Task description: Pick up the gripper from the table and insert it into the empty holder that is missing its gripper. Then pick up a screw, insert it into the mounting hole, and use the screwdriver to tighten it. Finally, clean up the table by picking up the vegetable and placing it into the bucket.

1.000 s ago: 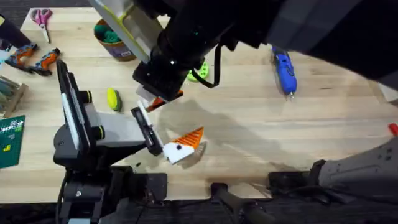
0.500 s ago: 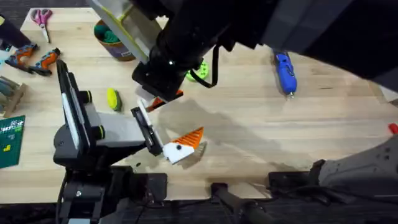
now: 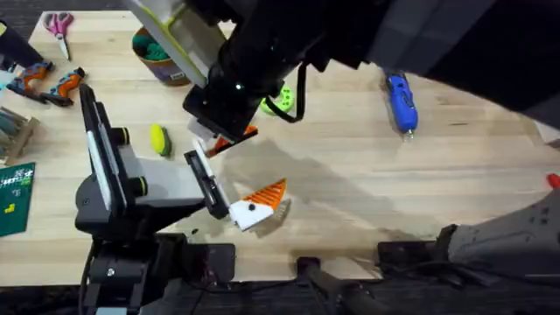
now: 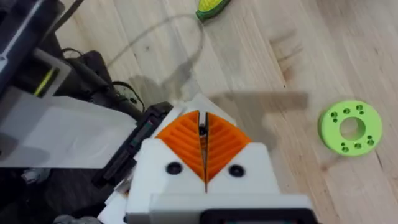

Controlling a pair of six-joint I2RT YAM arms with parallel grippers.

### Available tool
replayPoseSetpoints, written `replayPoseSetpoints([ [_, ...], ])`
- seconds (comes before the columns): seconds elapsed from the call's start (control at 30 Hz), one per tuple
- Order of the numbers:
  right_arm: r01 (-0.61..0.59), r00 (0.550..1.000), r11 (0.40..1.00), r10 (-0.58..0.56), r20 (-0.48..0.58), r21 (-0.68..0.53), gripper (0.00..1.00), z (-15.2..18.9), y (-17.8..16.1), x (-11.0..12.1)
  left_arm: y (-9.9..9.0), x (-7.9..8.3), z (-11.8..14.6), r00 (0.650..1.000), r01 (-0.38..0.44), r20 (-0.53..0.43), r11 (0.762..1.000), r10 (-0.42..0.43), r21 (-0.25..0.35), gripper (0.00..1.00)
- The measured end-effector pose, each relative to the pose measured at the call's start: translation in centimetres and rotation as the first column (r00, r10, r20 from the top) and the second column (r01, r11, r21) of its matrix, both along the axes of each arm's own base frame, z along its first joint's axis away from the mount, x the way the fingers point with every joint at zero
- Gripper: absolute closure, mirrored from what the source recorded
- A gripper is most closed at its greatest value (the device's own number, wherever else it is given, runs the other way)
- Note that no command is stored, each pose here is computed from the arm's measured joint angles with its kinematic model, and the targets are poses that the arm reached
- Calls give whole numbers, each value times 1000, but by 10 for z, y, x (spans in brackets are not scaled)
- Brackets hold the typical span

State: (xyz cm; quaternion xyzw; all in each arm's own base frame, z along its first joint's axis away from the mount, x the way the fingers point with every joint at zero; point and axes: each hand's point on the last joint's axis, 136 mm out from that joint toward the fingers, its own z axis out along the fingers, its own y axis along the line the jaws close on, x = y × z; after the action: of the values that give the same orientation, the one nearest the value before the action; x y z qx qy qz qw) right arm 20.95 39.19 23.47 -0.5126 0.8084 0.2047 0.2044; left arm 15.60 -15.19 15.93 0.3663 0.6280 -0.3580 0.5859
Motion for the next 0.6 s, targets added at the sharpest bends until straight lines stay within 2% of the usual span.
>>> replayPoseSetpoints([
  [0.6, 7, 1000, 1000, -8, -15, -15, 996, -2, -3, -2, 0, 0, 0, 1000, 0, 0, 1000, 0, 0, 15],
])
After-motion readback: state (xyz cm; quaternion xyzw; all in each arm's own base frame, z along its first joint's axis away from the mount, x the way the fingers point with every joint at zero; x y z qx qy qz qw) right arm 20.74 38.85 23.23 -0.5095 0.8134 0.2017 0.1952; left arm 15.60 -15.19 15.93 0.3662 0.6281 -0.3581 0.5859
